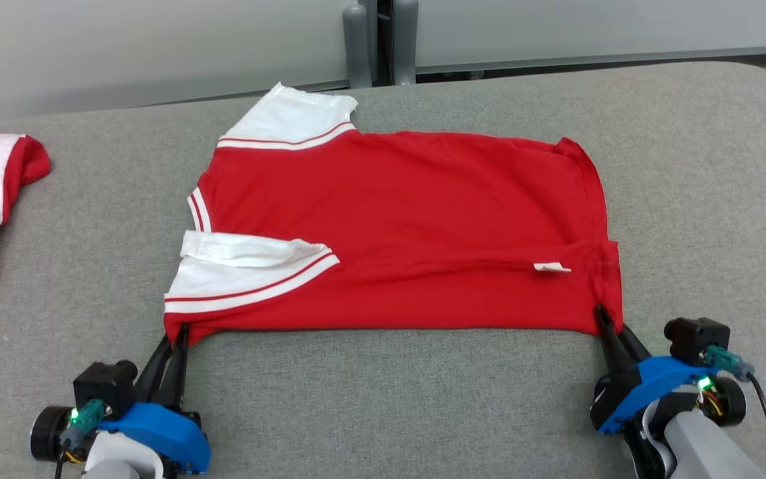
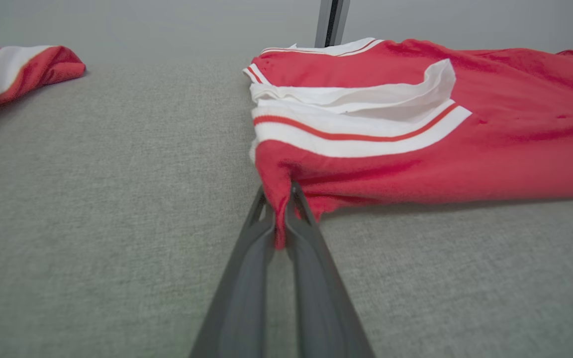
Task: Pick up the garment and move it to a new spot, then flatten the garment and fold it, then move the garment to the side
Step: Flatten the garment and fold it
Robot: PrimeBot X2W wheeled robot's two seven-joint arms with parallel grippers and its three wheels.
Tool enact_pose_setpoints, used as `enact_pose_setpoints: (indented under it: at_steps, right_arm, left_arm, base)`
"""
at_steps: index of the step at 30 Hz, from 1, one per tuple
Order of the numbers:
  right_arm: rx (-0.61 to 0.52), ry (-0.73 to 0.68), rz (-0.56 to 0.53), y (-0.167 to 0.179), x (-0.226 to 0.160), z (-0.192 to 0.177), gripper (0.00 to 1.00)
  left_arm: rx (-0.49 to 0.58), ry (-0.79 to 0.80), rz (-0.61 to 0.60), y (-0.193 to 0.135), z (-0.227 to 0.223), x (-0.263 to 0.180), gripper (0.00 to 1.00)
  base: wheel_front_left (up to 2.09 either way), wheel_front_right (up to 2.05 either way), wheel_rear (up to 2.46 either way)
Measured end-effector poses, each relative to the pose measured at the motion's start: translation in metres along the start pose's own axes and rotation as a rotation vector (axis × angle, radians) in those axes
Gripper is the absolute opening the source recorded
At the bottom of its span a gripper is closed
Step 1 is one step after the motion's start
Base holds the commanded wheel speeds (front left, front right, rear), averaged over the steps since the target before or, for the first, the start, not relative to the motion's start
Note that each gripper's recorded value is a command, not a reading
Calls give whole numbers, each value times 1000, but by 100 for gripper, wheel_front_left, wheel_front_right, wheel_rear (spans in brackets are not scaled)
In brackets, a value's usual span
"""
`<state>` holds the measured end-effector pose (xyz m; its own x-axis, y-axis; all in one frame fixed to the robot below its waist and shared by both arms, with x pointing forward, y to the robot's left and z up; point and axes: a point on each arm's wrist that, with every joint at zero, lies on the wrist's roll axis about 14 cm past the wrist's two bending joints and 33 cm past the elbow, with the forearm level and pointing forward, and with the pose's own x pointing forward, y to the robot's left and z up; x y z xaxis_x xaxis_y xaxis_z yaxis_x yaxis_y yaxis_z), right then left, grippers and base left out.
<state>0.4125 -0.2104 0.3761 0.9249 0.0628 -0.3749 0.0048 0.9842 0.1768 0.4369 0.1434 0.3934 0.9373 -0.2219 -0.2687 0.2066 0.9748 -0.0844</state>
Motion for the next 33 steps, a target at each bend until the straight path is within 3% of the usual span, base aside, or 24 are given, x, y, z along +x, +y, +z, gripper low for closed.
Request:
enact_pose_setpoints:
  at_steps: [20,32,33]
  right_arm:
    - [54,-3,89,33,-61,-28,0]
    - [74,46,100,37,-89,-40,0]
    - [77,48,99,38,-91,-40,1]
  left_arm:
    - [-102,-14,184,20,-30,-124,0]
    - [-144,-7,217,17,-42,-147,0]
    - [-145,-3,215,16,-43,-147,19]
  base:
    - [0,0,0]
    - [0,0,0]
    - [0,0,0]
